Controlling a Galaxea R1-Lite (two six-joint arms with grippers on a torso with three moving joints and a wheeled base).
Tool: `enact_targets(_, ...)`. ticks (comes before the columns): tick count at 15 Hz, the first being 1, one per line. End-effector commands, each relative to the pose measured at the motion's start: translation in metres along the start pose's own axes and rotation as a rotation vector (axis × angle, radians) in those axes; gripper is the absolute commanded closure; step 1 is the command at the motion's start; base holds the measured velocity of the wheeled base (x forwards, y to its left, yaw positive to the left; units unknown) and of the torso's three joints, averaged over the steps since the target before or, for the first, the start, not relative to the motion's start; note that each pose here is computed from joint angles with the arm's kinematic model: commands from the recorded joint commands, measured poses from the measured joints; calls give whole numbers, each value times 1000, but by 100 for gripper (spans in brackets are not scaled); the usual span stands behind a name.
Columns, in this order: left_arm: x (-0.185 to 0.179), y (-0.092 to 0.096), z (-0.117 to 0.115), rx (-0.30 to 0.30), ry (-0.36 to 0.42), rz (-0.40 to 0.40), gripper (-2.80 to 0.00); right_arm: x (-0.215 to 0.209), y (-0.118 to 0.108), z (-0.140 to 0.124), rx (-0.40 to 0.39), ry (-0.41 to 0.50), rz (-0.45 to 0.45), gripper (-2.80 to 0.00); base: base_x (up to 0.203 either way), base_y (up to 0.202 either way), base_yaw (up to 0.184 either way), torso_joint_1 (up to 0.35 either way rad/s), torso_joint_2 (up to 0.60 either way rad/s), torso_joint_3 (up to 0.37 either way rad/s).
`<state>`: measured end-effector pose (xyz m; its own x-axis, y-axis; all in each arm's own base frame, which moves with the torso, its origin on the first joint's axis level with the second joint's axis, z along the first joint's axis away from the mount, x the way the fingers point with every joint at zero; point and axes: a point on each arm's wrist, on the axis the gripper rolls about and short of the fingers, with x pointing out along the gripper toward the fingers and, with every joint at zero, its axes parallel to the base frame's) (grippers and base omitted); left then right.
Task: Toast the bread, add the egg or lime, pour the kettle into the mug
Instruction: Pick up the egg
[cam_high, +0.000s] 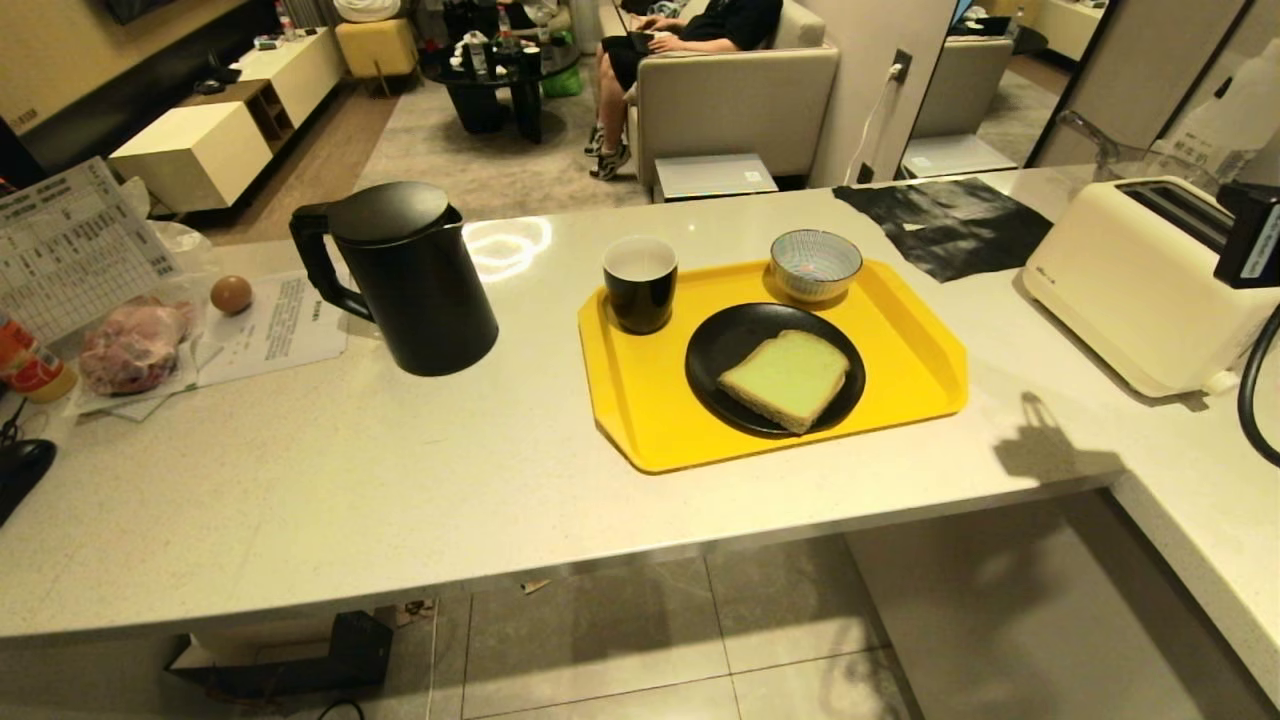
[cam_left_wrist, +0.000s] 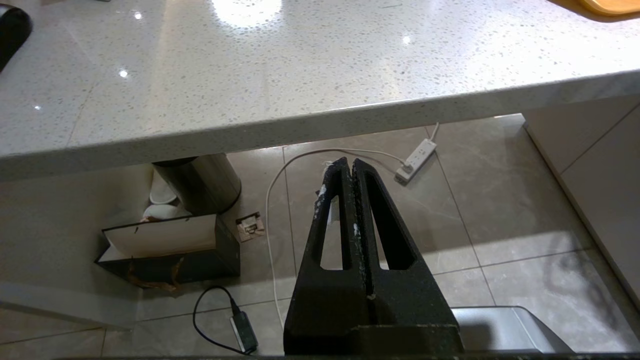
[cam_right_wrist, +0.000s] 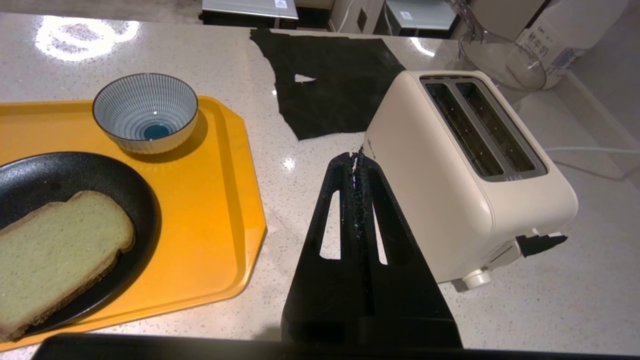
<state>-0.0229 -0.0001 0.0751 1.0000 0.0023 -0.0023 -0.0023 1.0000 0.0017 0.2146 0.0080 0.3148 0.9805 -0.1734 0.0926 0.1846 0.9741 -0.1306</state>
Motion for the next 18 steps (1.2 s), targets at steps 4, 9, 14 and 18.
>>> enact_targets(4,0,0,0,0,-1,0,0,5,3,-10,12,33,10,0,0,0,0,0,0,0)
enact_targets(9,0,0,0,-1,0,1,0,5,1,-5,16,13,18,0,0,0,0,0,0,0)
enact_targets(14,0,0,0,0,1,1,0,8,-2,-3,18,7,5,0,0,0,0,0,0,0)
enact_targets(18,0,0,0,0,1,1,0,10,-1,-4,18,14,9,0,0,-4,56,-4,-2,5)
